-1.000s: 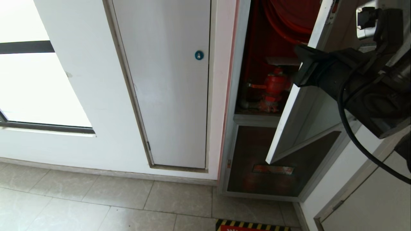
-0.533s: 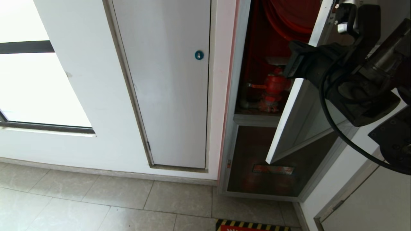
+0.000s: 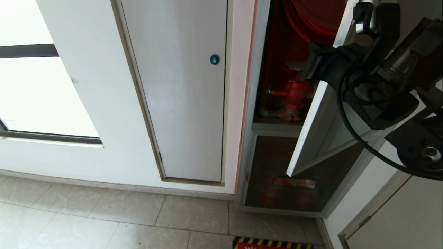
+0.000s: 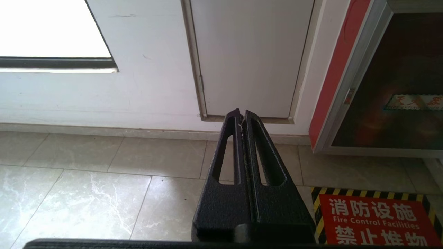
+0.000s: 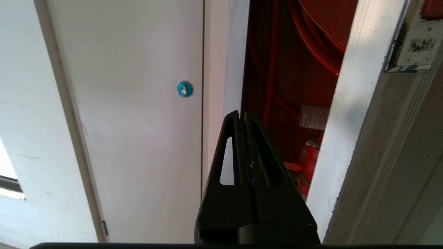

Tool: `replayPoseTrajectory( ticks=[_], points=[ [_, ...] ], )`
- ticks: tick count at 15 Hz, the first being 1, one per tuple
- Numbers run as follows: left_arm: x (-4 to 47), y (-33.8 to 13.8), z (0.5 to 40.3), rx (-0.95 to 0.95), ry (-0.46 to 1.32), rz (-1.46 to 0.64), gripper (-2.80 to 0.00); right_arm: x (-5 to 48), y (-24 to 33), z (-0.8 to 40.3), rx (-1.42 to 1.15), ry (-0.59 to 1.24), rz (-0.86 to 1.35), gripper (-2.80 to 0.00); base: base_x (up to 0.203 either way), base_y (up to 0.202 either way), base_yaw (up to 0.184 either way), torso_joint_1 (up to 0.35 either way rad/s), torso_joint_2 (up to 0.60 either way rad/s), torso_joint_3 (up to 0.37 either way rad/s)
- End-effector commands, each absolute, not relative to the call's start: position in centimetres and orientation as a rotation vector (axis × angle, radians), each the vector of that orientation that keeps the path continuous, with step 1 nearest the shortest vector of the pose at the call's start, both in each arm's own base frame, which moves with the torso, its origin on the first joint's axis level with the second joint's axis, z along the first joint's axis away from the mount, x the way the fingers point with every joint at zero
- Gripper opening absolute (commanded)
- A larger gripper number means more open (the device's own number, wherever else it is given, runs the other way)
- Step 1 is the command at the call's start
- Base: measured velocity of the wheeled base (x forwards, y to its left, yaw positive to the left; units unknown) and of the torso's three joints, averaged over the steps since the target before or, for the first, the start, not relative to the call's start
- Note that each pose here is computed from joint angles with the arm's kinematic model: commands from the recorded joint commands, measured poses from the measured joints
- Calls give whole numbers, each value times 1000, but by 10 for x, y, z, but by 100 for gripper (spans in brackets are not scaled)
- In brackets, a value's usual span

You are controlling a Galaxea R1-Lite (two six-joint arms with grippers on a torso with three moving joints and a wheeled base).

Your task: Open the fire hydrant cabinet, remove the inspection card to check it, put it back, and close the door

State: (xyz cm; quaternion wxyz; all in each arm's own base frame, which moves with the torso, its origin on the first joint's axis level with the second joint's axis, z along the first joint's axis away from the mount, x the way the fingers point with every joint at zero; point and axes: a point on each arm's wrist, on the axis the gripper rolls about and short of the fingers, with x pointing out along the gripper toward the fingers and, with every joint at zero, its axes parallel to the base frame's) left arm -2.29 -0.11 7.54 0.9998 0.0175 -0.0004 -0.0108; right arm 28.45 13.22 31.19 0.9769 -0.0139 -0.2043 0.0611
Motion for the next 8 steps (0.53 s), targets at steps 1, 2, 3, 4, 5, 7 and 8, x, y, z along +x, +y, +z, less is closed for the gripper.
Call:
replayPoseTrajectory(
  ticks=[1, 2, 3, 4, 5, 7, 8],
  points=[
    [-23, -1, 75, 35, 1, -22, -280, 287, 129, 313, -29, -417, 109, -280, 0, 0, 0, 0, 0, 0],
    [-23, -1, 75, 35, 3, -22, -280, 288, 129, 312, -30, -416, 108, -280, 0, 0, 0, 0, 0, 0],
    [-23, -1, 75, 35, 0, -21, -280, 291, 130, 310, -32, -411, 107, -280, 0, 0, 0, 0, 0, 0],
    [-23, -1, 75, 35, 1, -21, -280, 291, 130, 309, -33, -410, 107, -280, 0, 0, 0, 0, 0, 0],
    [-23, -1, 75, 35, 1, -22, -280, 293, 131, 308, -35, -405, 107, -280, 0, 0, 0, 0, 0, 0],
    [-23, -1, 75, 35, 1, -21, -280, 296, 131, 306, -37, -401, 105, -280, 0, 0, 0, 0, 0, 0],
    [-23, -1, 75, 35, 0, -21, -280, 298, 130, 306, -36, -403, 98, -280, 0, 0, 0, 0, 0, 0]
  ],
)
